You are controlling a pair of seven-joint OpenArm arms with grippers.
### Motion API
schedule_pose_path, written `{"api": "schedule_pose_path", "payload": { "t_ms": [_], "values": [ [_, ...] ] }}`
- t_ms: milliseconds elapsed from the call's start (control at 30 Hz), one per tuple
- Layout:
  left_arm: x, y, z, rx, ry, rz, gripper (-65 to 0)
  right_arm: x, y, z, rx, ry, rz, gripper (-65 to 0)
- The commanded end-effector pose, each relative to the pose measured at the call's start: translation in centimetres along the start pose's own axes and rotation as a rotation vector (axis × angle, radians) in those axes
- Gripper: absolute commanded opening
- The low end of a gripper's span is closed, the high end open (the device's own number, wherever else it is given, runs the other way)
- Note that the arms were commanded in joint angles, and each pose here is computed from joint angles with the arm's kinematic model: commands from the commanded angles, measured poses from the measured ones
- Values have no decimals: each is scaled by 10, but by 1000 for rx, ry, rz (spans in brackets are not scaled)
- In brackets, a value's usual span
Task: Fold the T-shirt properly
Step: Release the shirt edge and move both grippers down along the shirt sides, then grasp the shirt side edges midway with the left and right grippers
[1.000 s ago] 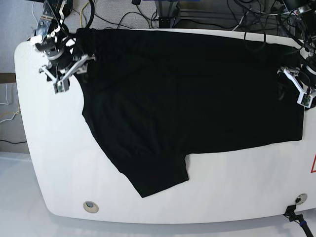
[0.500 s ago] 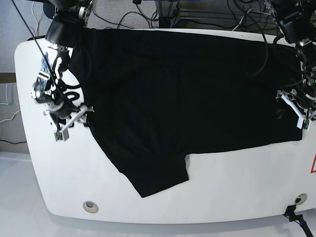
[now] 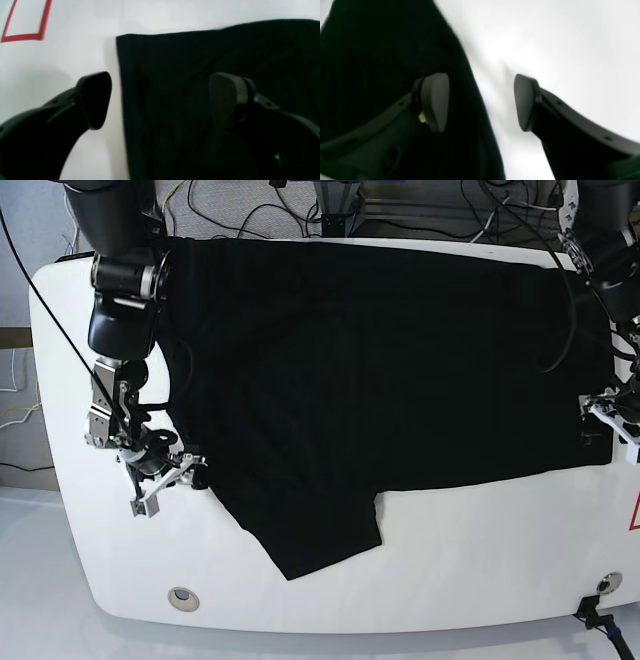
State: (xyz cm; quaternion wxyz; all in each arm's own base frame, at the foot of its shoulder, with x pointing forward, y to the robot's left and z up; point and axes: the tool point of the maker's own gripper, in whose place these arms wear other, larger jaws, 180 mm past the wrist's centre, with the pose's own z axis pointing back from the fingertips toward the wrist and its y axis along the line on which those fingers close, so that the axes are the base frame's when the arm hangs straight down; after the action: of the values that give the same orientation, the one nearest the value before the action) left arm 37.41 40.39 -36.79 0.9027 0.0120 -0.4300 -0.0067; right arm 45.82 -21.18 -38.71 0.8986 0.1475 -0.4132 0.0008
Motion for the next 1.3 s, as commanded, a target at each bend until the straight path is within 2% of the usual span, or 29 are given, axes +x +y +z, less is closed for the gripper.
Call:
{"api": "schedule_pose_path", "payload": {
  "t_ms": [0, 133, 333, 600, 1000, 1100, 1200, 1267],
  "values": [
    [28, 5, 0, -1, -56, -6, -72, 35, -2, -3, 8, -84, -25, -251],
    [33, 0, -14, -35, -88, 31, -72, 36, 2, -18, 19, -85, -43, -251],
    [37, 7, -23, -46, -93, 120, -72, 17, 8, -28, 27, -58, -31, -250],
    [46, 14, -22, -10, -132, 131, -72, -8, 23, -35, 56, -24, -48, -250],
    [46, 15, -22, -5, -133, 134, -72, -11, 54, -45, 108, -22, -61, -254],
    [44, 27, -22, 62, -128, 157, -72, -11, 55, -46, 109, -22, -62, -269],
    [42, 39, -21, 127, -125, 179, -72, -11, 55, -46, 109, -22, -62, -342],
    [41, 47, -20, 173, -116, 178, -72, -11, 55, -46, 109, -22, -62, -365]
  ]
}}
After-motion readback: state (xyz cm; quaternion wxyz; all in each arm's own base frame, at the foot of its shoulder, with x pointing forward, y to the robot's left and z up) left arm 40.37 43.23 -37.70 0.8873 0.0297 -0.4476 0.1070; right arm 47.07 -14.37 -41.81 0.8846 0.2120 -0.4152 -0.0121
